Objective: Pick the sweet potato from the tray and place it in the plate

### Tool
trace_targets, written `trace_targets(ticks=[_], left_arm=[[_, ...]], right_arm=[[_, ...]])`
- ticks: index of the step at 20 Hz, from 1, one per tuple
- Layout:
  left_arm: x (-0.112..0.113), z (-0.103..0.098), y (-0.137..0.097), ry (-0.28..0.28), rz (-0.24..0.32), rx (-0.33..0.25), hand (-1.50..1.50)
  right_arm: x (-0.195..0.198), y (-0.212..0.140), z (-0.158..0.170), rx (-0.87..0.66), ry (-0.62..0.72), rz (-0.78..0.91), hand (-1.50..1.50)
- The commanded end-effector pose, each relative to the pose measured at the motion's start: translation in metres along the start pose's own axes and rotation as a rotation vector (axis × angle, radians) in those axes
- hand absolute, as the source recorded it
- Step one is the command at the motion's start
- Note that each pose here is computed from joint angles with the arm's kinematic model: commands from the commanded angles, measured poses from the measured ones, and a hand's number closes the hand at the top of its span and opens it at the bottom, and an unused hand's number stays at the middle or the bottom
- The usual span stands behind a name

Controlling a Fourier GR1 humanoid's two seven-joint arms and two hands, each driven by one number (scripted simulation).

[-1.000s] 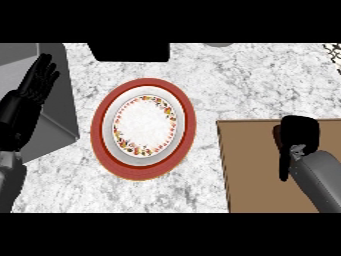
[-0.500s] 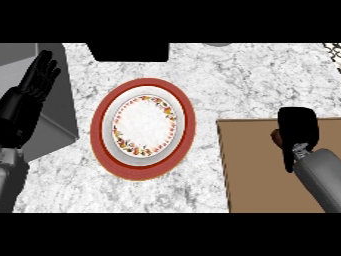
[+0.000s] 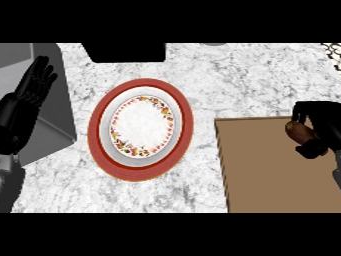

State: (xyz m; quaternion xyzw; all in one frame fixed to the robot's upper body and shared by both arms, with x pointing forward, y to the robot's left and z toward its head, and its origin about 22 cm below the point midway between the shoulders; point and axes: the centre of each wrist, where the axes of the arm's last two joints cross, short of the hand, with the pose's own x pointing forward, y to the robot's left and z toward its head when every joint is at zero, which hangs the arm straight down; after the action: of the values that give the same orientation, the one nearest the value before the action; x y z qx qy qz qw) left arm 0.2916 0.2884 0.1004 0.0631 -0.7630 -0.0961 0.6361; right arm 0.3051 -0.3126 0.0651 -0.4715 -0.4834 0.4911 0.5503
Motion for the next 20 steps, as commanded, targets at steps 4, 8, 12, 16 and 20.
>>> trace_targets(ticks=[4,8,12,16,20], left_arm=[[-0.002,0.017,0.01,-0.012,-0.017,-0.007,0.0],[0.012,-0.007,0.01,-0.001,-0.006,0.006,0.0],[0.003,-0.004,-0.003,-0.013,-0.015,0.005,0.0],[0.013,-0.015,0.008,0.013,-0.002,-0.013,0.0],[0.002,0.003,0.002,-0.018,0.007,-0.016,0.0]], right_arm=[[0.02,-0.044,0.022,-0.127,-0.294,-0.24,1.5],[0.06,-0.053,0.041,-0.168,-0.416,-0.44,1.5],[0.086,-0.083,0.05,-0.159,-0.494,-0.521,1.5],[0.125,-0.094,0.058,-0.121,-0.545,-0.504,1.5],[0.183,-0.102,0.048,-0.132,-0.545,-0.529,1.5]])
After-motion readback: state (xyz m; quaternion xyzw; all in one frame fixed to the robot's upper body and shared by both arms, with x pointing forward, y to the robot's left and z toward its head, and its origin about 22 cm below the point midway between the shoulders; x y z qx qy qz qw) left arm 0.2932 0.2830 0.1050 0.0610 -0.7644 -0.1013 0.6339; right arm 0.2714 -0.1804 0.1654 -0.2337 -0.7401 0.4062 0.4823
